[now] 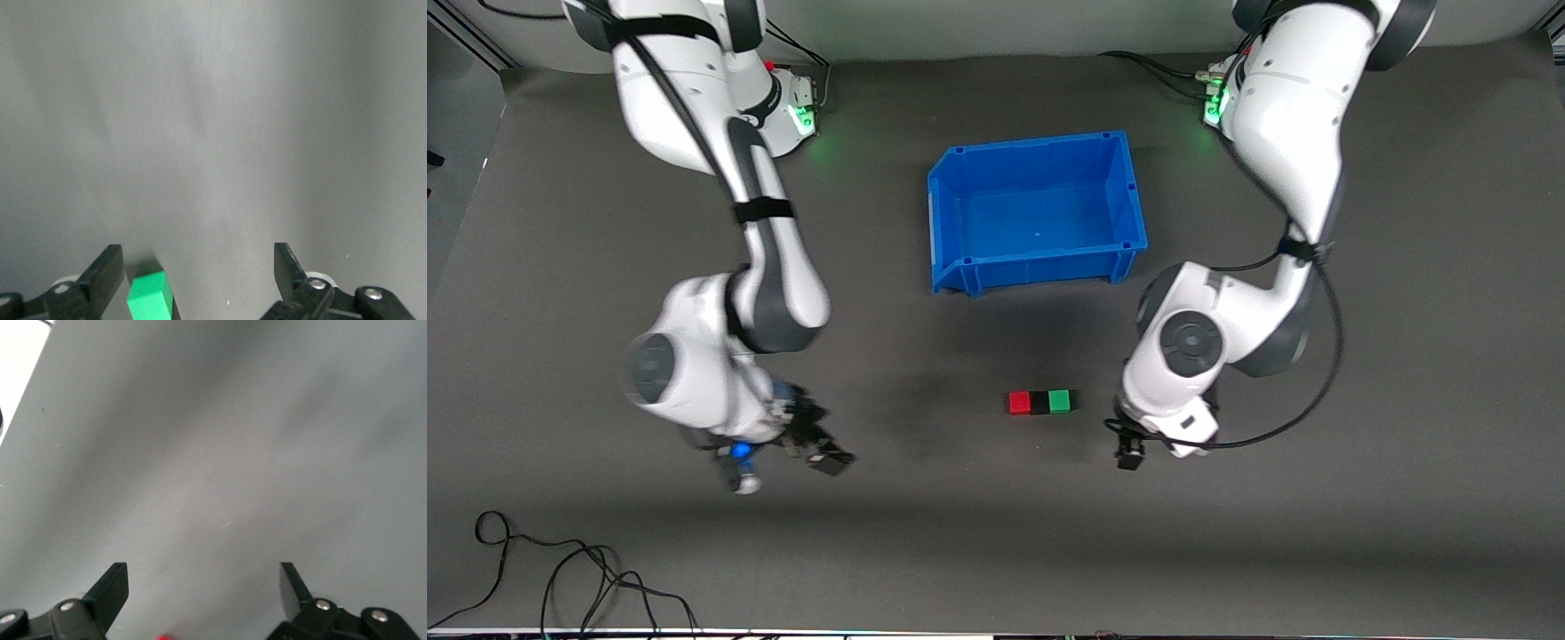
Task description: Attach green and red cubes to black cube
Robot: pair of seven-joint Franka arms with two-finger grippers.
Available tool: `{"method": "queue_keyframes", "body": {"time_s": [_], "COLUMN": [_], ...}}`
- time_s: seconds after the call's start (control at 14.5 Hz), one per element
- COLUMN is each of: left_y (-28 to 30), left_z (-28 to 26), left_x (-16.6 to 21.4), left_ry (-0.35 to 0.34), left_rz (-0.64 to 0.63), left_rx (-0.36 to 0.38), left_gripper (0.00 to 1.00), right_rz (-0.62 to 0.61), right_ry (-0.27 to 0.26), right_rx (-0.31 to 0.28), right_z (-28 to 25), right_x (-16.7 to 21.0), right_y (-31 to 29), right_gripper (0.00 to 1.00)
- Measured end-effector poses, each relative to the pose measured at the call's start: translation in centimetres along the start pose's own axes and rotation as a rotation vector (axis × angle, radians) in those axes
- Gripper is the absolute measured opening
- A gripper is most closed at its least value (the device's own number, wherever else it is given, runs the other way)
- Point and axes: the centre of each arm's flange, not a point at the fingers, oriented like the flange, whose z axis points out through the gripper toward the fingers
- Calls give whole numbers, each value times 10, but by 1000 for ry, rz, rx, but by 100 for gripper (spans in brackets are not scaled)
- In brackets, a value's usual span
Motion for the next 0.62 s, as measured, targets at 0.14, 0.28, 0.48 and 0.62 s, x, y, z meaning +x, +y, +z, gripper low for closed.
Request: {"method": "queue_keyframes", "body": {"time_s": [0.14, 0.28, 0.48, 0.62], "left_y": [6, 6, -4, -15], "left_z": [-21, -41, -80, -108], "left_x": [44, 96, 157, 187], "left_ry": [13, 18, -1, -31], "left_rz": [58, 149, 357, 508], "left_rx": [29, 85, 160, 212], "left_gripper": [100, 100, 100, 100], "right_rz": [-110, -240, -485, -572], "right_ry": [3, 16, 20, 0], "right_rx": [-29, -69, -155, -179], "right_z": [-47, -92, -133, -154], "right_x": [31, 49, 49, 48], "right_y": [28, 53, 72, 83], "right_gripper": [100, 100, 100, 100]}}
